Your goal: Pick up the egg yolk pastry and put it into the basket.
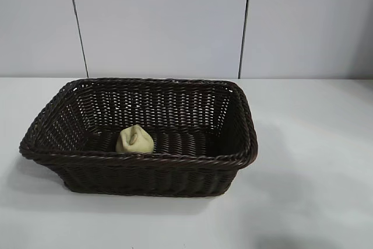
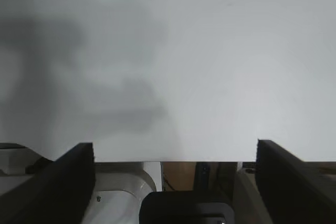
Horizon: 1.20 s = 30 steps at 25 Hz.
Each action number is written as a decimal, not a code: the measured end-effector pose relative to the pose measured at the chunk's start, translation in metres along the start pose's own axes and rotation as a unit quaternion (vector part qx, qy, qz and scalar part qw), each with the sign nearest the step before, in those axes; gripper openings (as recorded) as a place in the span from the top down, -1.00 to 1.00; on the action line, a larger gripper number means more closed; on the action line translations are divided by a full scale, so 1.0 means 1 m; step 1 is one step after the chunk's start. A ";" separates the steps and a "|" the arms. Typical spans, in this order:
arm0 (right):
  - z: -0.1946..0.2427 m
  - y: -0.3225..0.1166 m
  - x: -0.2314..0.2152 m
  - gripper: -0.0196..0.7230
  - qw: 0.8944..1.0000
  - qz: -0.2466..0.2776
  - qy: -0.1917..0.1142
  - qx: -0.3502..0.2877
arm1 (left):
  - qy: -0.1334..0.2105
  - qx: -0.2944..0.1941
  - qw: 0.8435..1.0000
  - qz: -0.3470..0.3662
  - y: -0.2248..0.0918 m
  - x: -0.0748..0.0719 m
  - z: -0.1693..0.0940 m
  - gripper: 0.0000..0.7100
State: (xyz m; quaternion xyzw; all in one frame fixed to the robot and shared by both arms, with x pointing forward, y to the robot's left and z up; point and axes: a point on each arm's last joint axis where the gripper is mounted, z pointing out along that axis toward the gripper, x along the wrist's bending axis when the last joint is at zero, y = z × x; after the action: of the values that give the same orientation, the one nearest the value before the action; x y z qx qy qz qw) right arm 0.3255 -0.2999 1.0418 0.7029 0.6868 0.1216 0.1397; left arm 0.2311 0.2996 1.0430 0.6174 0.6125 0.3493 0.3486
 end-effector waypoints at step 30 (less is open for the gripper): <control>-0.035 -0.087 -0.004 -0.67 0.943 0.011 0.015 -0.331 | 0.000 0.000 1.000 0.000 0.000 0.000 0.000 -0.60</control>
State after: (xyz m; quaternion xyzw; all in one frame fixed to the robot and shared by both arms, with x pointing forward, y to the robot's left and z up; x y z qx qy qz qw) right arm 0.2319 -0.3019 1.0425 0.6226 0.6021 0.3542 0.3528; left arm 0.2311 0.2996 1.0430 0.6174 0.6125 0.3493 0.3486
